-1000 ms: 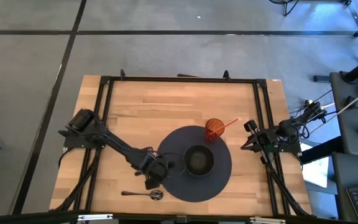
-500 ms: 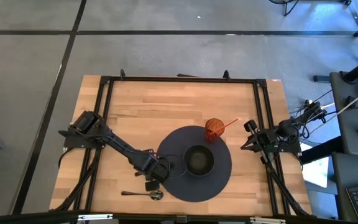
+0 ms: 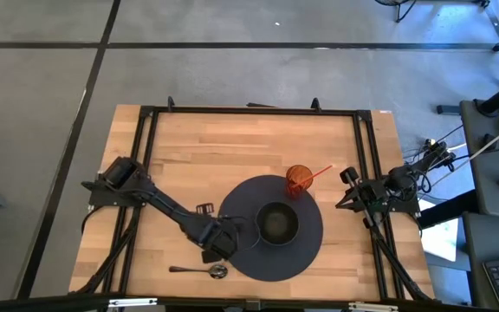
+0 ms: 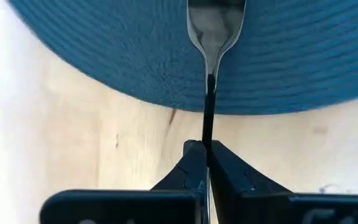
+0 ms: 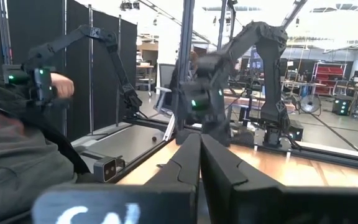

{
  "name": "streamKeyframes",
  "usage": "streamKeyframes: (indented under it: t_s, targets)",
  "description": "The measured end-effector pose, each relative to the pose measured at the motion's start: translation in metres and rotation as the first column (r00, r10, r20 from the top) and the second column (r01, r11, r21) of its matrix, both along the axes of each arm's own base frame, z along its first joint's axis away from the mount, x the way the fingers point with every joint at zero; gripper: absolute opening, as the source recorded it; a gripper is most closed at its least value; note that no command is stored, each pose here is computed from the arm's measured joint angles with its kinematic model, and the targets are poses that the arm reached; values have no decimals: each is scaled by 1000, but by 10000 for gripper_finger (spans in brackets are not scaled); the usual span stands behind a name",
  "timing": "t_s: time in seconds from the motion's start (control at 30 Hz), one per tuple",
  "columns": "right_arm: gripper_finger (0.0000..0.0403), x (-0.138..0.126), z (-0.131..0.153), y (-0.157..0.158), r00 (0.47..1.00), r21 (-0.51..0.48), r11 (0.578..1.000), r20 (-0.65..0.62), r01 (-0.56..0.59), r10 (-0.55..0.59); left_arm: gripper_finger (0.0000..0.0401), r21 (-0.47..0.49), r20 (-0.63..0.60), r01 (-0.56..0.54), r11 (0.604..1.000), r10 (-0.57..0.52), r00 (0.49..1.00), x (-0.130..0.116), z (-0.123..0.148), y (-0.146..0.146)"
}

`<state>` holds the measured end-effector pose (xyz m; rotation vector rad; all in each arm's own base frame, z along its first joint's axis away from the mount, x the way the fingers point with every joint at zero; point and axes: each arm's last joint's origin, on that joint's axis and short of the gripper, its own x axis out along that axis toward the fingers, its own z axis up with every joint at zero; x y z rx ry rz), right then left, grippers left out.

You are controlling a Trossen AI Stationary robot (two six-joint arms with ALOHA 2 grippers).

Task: Pick & Place Utensil
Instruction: Put the black fork into the black bowl

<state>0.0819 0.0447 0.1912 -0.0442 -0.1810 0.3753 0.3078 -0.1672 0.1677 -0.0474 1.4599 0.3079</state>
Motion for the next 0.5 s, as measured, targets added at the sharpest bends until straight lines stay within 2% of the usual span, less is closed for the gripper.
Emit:
streamKeyframes:
  t_s: [0.1,0.27,0.4,0.5]
  targets:
    - [14,0,0,0,1000,0,1000,0,0,0,4,71,-31,-5,997,7,999,-2,24,-3]
    - [14,0,0,0,1000,-1,1000,1,0,0,4,179,13,12,984,-15,1000,5,69,-3]
    - [14,0,0,0,1000,-7,1000,3,2,-2,4,242,26,120,963,-130,991,19,102,4]
    - [14,0,0,0,1000,-10,1000,5,3,-3,3,347,-21,272,898,-282,959,45,112,10]
